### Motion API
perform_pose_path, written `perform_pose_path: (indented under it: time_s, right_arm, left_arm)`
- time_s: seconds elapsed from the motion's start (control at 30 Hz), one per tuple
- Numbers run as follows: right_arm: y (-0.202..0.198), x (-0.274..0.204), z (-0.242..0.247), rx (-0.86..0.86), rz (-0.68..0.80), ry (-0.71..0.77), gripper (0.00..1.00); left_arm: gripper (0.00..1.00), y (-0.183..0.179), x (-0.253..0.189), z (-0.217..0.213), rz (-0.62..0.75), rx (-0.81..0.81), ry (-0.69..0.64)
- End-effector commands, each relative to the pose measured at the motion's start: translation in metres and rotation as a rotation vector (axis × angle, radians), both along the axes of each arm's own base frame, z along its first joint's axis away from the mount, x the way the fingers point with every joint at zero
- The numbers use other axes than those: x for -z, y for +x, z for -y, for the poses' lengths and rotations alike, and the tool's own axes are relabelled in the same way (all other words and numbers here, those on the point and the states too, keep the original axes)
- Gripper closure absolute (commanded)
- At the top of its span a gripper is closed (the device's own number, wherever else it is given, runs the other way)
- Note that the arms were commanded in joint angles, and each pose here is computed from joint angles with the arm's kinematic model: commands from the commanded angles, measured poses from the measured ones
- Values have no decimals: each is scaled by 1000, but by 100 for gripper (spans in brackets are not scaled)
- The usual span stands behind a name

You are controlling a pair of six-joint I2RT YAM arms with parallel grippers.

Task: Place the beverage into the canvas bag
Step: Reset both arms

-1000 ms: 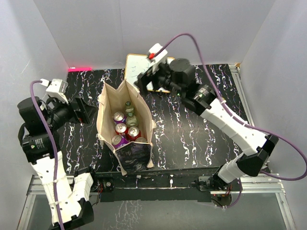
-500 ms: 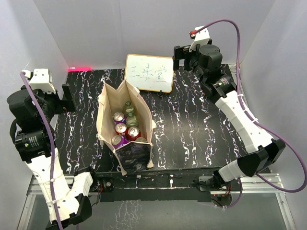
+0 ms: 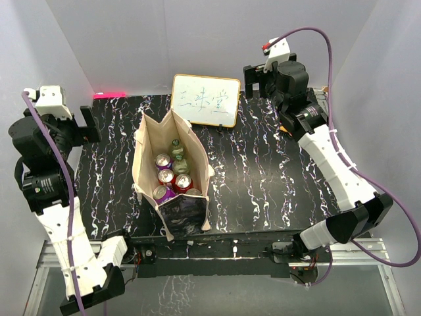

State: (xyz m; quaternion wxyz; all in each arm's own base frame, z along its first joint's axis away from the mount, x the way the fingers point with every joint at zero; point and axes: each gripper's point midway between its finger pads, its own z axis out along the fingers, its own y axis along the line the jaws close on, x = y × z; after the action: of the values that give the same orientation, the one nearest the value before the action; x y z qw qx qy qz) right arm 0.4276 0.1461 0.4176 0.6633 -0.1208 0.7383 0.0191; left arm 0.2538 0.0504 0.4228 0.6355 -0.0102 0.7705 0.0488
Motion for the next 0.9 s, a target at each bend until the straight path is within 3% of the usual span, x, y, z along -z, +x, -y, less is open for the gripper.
perform_pose_path:
  time_s: [0.0,0.13,0.3,0.53,0.87]
  right_arm:
    - [0,-19,27,74,43,24,1]
    - [0,-18,35,76,21,84,1]
    - [-12,-16,32,38,-54,77,1]
    - [-40,2,33,8,-197,65,1]
    - [-99,-31,32,-149,-68,29,1]
  left_arm:
    - [3,11,-12,14,81,72,-56]
    - [3,14,-11,22,147,107,-94]
    - [3,31,10,7,22,37,-173]
    - [3,30,1,-1,3,-6,-150]
    - [7,11,-10,3,62,8,-61]
